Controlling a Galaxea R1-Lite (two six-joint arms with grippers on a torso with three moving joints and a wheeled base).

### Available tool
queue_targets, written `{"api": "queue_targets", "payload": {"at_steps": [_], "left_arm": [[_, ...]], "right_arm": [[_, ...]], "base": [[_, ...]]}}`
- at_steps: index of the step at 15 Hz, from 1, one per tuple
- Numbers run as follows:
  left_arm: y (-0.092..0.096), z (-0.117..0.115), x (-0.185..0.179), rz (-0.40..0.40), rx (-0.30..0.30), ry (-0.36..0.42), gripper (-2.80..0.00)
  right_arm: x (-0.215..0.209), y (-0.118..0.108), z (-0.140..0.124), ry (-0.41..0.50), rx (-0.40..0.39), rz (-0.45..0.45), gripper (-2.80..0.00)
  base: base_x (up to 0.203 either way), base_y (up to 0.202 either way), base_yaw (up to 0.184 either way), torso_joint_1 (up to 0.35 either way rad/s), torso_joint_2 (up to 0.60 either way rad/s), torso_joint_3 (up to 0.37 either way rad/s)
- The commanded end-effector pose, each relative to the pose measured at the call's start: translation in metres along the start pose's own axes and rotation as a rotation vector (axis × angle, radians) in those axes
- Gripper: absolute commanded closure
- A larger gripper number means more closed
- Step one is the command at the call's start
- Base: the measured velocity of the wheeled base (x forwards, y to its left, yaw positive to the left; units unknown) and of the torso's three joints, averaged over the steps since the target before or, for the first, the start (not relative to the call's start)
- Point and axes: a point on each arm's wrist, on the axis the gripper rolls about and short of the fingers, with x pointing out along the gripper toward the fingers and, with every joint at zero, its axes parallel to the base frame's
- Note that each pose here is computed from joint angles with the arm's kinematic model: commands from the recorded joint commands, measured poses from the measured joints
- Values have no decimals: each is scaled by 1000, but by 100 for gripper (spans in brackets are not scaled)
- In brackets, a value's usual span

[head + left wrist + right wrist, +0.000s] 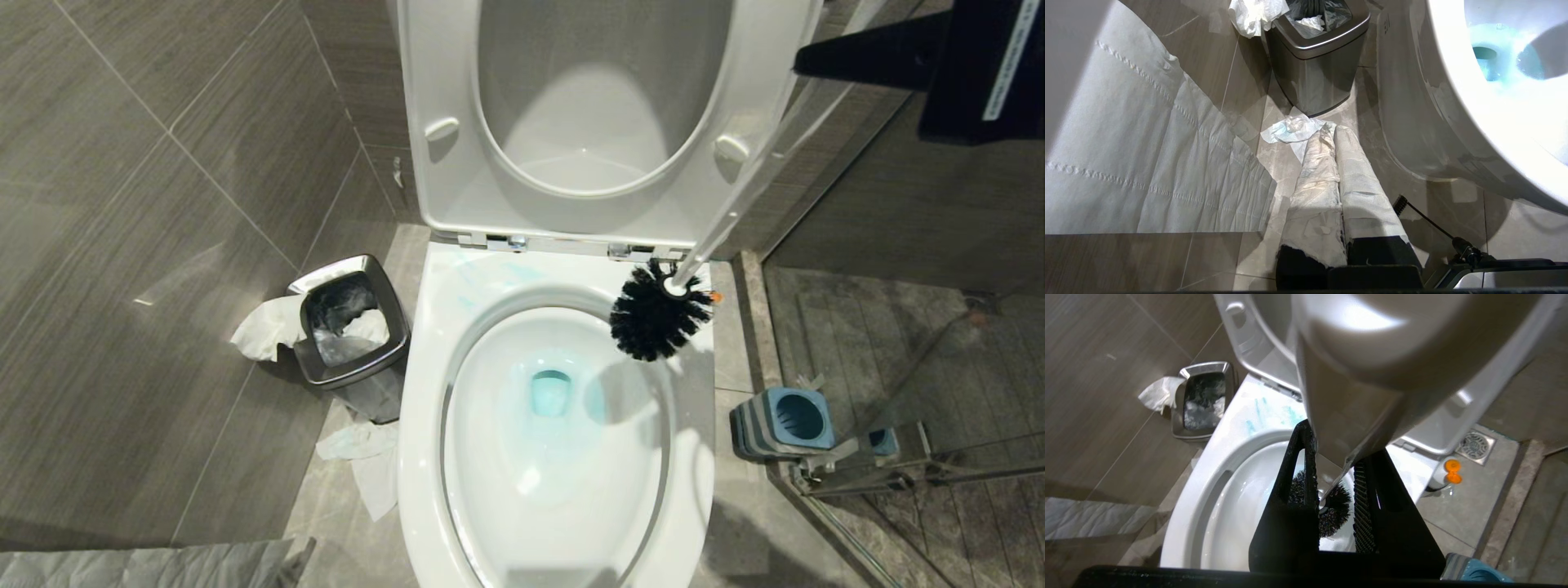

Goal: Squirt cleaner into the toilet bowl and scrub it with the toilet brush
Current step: Scrub the toilet bowl

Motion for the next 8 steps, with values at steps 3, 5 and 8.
{"api": "queue_targets", "payload": {"at_steps": [3, 5, 8], "left_arm": [[0, 0, 0, 0, 0, 1, 0], [0, 0, 0, 0, 0, 1, 0], [0, 0, 0, 0, 0, 1, 0]], "right_arm": [[29, 21, -22, 83, -14, 9, 0], [34, 25, -33, 122, -29, 13, 0], [41, 31, -51, 138, -45, 32, 0]], "base": [[0, 0, 0, 0, 0, 0], [0, 0, 0, 0, 0, 0], [0, 0, 0, 0, 0, 0]]}}
